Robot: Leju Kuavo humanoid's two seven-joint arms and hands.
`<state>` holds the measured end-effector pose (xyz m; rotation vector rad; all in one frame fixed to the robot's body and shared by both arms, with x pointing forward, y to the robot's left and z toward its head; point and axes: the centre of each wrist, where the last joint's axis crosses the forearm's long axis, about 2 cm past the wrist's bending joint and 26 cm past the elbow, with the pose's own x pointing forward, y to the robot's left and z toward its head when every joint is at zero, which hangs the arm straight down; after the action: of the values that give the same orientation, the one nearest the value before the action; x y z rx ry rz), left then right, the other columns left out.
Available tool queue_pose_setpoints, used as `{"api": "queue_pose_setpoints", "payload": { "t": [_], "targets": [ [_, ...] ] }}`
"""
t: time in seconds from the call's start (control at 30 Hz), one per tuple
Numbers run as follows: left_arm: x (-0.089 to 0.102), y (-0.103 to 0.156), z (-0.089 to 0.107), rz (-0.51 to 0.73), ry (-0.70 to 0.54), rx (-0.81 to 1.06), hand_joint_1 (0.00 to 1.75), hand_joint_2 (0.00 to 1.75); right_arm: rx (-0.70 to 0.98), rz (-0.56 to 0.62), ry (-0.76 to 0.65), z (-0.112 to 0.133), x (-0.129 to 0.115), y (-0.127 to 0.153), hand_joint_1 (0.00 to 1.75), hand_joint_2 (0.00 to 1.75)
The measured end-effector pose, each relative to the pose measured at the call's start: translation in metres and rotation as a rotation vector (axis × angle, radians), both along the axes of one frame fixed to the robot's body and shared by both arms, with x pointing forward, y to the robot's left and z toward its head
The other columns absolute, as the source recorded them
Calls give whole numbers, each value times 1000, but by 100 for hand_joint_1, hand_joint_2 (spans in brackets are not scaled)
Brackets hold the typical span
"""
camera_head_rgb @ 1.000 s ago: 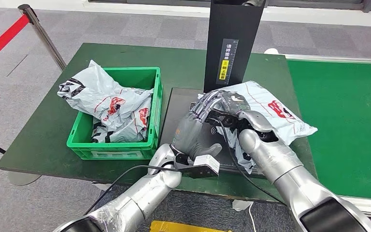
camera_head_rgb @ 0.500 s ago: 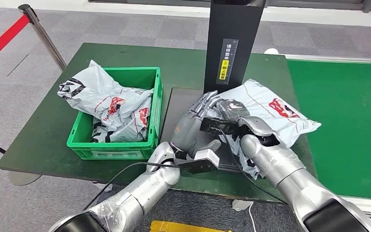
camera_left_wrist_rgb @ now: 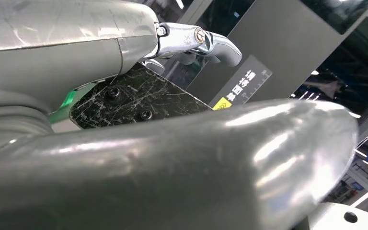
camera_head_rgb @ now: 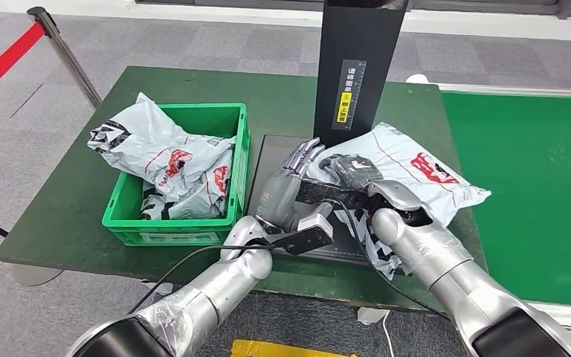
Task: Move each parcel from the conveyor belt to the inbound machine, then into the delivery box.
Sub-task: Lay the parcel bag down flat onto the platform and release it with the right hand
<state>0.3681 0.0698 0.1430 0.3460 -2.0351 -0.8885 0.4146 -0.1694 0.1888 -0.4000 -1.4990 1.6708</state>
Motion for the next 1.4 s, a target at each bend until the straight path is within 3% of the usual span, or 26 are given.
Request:
{"api": "queue_pose_setpoints", "payload": {
  "t": [0.5, 0.57, 0.63, 0.67, 0.7, 1.13, 1.4],
  "targets": [
    [18, 4, 19, 40, -69, 111, 0, 0, 12, 16, 0, -3, -3, 2, 175, 175],
    [19, 4, 20, 41, -73, 120, 0, 0, 12, 16, -1, -3, -3, 2, 100, 175],
    [20, 4, 21, 40, -77, 129, 0, 0, 15, 13, -2, -3, -3, 2, 13, 87],
    [20, 4, 22, 39, -78, 134, 0, 0, 20, 11, -3, -3, -3, 2, 3, 44],
    [21, 4, 22, 37, -80, 139, 0, 0, 26, 7, -5, -4, -3, 2, 0, 0],
    [21, 2, 23, 10, -79, 170, 0, 0, 106, -42, 22, -17, -12, -11, 0, 0],
    [20, 0, 23, 20, -81, 178, 0, 0, 244, -159, 54, -34, -26, -23, 0, 0]
  ]
}}
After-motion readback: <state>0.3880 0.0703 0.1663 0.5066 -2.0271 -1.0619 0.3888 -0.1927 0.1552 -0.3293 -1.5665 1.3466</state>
